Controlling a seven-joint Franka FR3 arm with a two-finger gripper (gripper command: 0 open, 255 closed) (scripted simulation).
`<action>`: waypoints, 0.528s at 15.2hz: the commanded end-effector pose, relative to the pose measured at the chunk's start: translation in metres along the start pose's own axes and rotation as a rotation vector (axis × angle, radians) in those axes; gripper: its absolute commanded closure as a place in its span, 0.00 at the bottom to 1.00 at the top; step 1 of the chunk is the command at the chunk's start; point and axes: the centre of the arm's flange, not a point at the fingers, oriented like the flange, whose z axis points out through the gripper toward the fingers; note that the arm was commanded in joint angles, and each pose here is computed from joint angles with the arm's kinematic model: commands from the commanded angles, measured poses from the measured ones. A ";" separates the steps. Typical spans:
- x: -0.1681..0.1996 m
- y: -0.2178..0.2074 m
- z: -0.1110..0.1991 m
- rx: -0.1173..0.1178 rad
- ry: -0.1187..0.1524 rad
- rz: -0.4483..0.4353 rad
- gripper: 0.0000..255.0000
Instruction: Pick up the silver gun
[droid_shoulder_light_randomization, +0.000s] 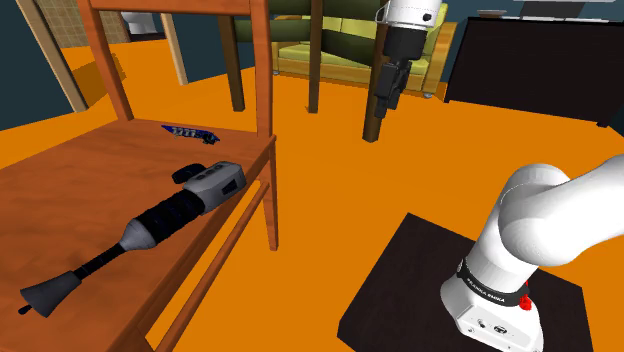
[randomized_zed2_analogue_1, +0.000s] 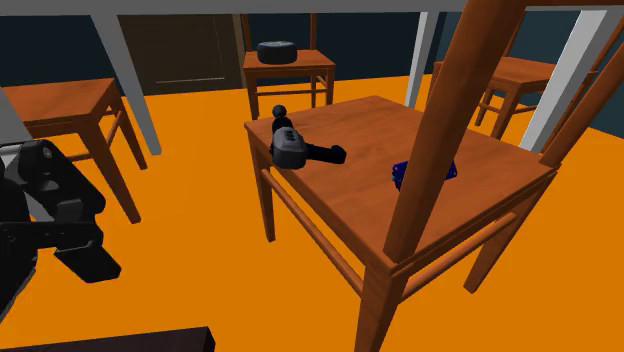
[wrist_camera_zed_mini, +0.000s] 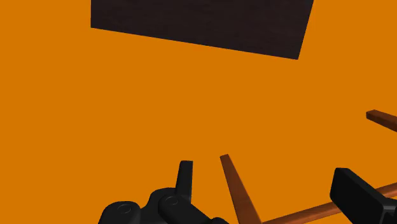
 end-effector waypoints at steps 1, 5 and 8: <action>0.000 0.000 0.000 0.000 0.000 0.000 0.00; 0.032 -0.049 0.003 -0.025 -0.028 0.011 0.00; 0.055 -0.085 0.007 -0.043 -0.048 0.019 0.00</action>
